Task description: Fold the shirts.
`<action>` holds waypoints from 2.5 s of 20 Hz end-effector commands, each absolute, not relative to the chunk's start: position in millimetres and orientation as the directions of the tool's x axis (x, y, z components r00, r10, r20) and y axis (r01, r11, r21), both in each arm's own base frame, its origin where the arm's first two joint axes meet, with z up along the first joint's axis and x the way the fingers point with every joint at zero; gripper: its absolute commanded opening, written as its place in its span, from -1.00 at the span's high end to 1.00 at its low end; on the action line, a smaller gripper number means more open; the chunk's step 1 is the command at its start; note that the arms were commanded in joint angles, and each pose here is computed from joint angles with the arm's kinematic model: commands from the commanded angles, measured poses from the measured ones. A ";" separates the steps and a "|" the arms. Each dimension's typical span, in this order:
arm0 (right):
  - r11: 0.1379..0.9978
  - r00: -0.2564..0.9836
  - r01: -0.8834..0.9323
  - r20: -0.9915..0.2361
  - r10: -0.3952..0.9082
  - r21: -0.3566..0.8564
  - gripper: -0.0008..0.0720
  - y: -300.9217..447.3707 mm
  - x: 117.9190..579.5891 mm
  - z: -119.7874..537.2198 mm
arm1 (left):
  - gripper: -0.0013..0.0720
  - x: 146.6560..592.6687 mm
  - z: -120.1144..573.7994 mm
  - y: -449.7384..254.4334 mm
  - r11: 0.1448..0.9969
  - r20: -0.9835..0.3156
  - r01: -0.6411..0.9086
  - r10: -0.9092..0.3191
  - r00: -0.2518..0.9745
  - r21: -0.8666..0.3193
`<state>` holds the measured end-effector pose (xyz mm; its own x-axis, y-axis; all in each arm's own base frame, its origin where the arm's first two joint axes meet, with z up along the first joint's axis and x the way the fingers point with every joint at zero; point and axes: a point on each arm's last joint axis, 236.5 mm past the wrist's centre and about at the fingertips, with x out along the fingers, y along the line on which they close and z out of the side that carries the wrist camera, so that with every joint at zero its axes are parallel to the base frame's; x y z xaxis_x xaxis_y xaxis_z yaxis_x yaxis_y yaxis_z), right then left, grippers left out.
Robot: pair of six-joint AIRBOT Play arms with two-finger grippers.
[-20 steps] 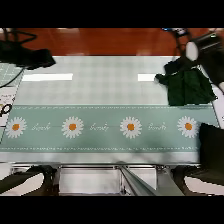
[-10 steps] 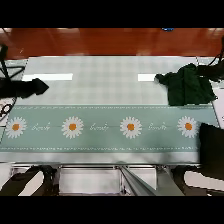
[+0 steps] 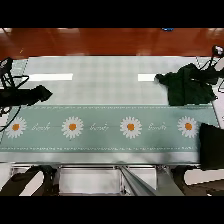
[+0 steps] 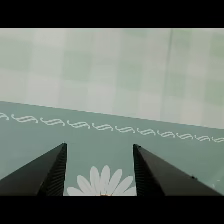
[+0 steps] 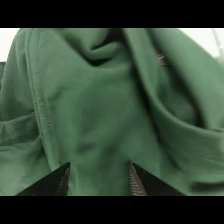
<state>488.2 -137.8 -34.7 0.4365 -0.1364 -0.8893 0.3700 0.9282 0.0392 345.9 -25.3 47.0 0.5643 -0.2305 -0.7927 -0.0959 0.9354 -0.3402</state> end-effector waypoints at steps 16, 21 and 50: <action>0.969 0.630 0.217 -0.775 -0.048 0.116 0.92 -112.1 512.7 102.9 | -0.42 365.5 138.0 19.2 0.952 -0.690 -0.094 -0.142 0.710 -0.292; 0.983 0.891 0.085 -0.454 -0.002 0.164 0.92 -76.8 487.2 302.9 | -0.42 342.3 187.9 13.3 0.962 -0.610 -0.054 -0.126 0.782 -0.268; 0.610 0.219 -0.732 -0.743 0.633 0.304 0.92 366.3 310.2 169.1 | -0.42 304.2 122.8 7.5 0.934 -0.651 -0.119 -0.141 0.746 -0.338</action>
<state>341.0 332.1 246.6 0.4030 0.6559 -0.6383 -0.7211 0.6570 0.2199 304.8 6.8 123.3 0.7468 -0.1419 -0.6497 -0.1153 0.9346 -0.3366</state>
